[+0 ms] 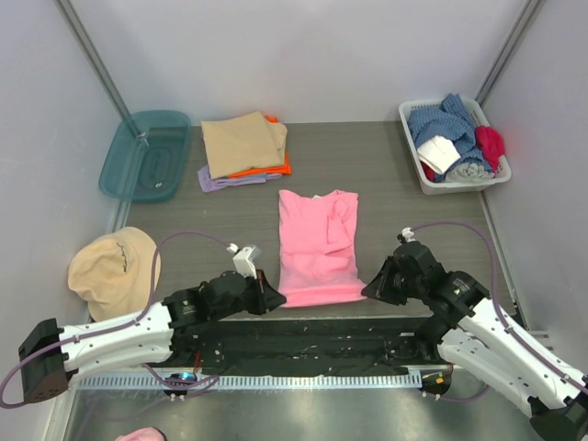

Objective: Fold and stack the t-shirts
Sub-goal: Fold the tshirt

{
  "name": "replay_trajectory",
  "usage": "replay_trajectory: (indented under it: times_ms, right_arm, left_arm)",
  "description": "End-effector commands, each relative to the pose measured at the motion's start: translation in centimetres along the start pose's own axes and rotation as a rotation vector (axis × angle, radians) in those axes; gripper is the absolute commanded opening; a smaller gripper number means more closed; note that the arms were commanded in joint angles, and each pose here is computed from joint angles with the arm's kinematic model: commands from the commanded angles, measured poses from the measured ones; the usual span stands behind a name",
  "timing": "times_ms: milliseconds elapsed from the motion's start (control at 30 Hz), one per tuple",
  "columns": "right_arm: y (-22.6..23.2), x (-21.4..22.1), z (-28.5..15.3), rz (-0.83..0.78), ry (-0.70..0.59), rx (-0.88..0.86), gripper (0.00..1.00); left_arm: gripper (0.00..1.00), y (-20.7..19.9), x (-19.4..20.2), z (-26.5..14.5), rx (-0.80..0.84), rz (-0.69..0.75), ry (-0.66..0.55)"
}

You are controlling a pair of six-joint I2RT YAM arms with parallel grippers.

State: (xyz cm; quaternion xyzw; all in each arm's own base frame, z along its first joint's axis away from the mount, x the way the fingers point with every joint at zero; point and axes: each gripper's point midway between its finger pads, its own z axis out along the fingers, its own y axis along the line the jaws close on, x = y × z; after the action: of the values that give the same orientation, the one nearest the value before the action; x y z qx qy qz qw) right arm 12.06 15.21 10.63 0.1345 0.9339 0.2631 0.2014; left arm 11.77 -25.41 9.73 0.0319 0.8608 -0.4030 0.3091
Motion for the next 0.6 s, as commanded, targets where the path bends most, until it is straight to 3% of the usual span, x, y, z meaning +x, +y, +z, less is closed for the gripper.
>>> replay_trajectory:
  times_ms: [0, 567]
  right_arm:
    - [1.4, -3.5, -1.9, -0.030, -0.144, 0.008, 0.01]
    - [7.5, -10.0, -0.2, -0.124, -0.311, -0.063, 0.01]
  left_arm:
    - [0.00, -1.2, -3.2, -0.6, -0.067, 0.055, -0.071]
    - [0.00, -3.4, -9.7, 1.4, -0.141, 0.204, -0.197]
